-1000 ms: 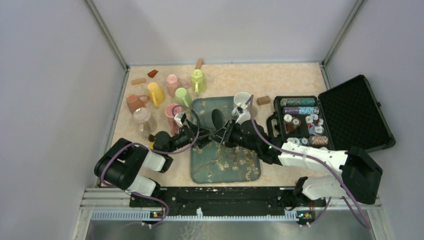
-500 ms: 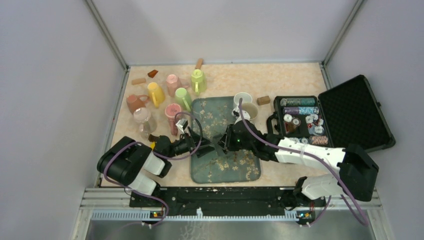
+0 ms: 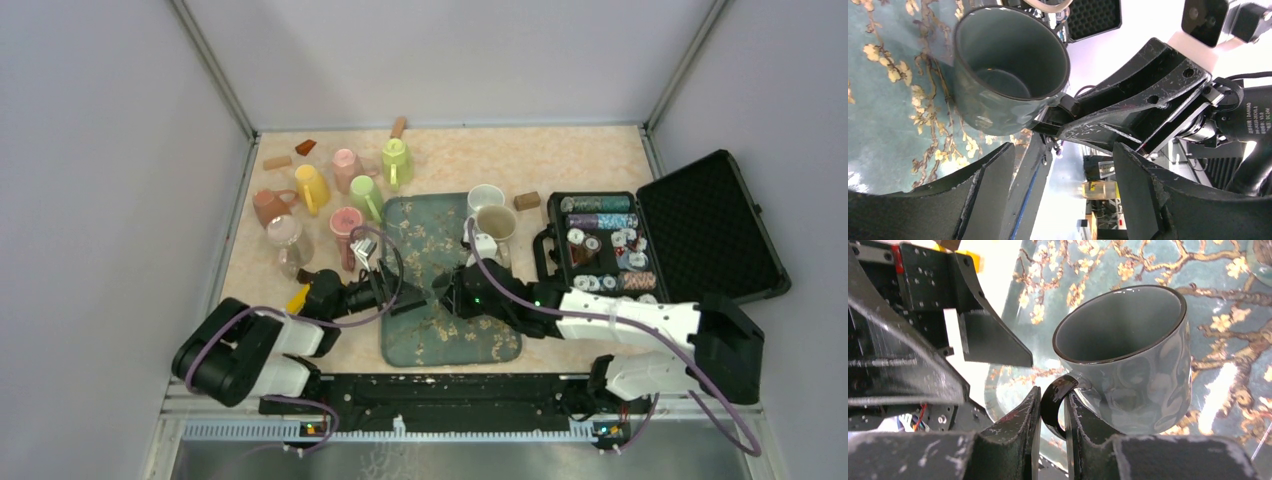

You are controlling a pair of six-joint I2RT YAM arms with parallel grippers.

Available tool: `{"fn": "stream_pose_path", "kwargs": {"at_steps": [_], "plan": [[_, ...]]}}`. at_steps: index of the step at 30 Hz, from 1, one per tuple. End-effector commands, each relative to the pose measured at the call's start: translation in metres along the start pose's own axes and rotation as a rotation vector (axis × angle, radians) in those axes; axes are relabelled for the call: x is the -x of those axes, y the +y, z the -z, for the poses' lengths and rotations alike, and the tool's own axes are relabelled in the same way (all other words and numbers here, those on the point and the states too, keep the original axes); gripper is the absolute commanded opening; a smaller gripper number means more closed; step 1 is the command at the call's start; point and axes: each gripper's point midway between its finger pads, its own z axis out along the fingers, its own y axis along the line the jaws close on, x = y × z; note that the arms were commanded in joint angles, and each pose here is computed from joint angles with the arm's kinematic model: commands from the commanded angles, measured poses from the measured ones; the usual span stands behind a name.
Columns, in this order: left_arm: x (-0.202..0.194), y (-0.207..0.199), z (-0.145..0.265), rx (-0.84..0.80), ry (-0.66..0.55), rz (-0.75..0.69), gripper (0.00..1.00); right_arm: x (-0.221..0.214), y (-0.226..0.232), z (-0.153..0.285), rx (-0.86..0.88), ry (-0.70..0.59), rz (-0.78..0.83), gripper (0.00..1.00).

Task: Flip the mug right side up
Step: Place the cup on the tray.

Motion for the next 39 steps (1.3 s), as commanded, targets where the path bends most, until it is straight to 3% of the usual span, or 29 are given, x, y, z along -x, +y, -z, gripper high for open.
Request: {"fn": "stream_pose_path", "kwargs": {"at_steps": [1, 16, 28, 39], "plan": [[-0.001, 0.014, 0.001, 0.093, 0.020, -0.085, 0.79, 0.000, -0.013, 0.017, 0.030, -0.103, 0.017, 0.00], [0.003, 0.031, -0.010, 0.260, 0.092, -0.169, 0.80, -0.035, -0.060, 0.025, 0.050, -0.192, -0.021, 0.00], [-0.010, 0.036, -0.029, 0.278, 0.141, -0.171, 0.80, -0.004, -0.025, 0.049, 0.278, -0.342, -0.082, 0.00], [-0.009, 0.035, -0.037, 0.288, 0.156, -0.180, 0.80, -0.009, -0.020, 0.045, 0.347, -0.368, -0.149, 0.06]]}}
